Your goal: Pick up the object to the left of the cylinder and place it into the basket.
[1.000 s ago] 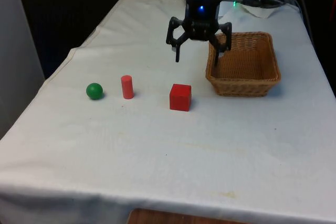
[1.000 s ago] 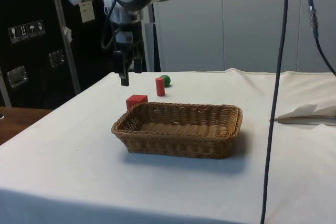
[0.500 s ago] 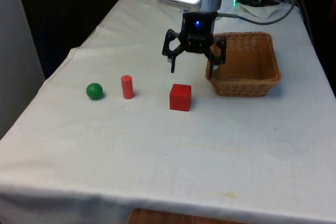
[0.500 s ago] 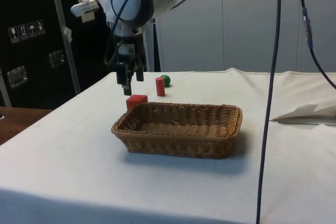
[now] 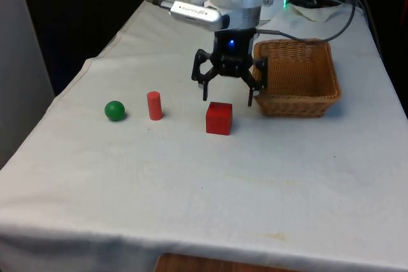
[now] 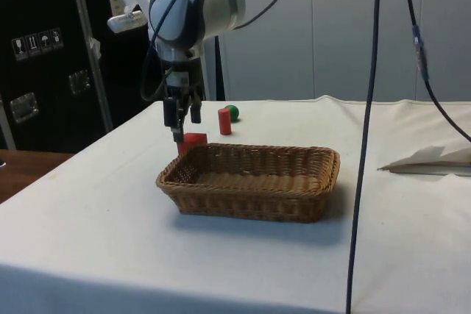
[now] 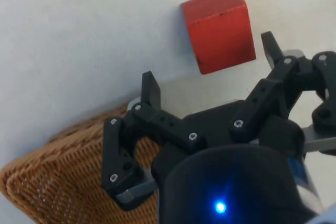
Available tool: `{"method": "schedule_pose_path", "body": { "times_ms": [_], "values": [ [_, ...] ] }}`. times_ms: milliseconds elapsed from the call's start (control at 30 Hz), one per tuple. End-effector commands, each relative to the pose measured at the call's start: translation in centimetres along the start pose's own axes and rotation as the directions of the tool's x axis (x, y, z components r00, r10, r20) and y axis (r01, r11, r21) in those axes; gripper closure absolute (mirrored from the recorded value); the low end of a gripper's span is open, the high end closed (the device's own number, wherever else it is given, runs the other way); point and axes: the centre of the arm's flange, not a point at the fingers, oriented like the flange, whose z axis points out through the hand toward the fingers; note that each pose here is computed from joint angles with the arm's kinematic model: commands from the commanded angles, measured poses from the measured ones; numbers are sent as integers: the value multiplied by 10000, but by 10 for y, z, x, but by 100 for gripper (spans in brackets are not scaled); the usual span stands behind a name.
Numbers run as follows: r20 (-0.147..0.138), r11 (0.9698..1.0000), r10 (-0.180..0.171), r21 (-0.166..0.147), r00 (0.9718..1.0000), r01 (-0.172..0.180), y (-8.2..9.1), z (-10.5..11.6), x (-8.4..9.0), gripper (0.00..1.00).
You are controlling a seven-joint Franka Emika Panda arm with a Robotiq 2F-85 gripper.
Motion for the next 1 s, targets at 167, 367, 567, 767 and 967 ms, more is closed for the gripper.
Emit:
{"method": "schedule_pose_path", "body": {
  "times_ms": [167,367,567,767,967],
  "values": [
    [103,10000,-18,-38,9999,18,1,9,-1,0],
    [122,10000,-78,-13,9999,78,1,22,1,0],
    [175,9999,-92,-46,9998,93,3,30,2,0],
    [254,9999,-117,-105,9996,119,4,37,2,0],
    [285,9998,-123,-138,9995,127,5,39,3,37]
  ]
}}
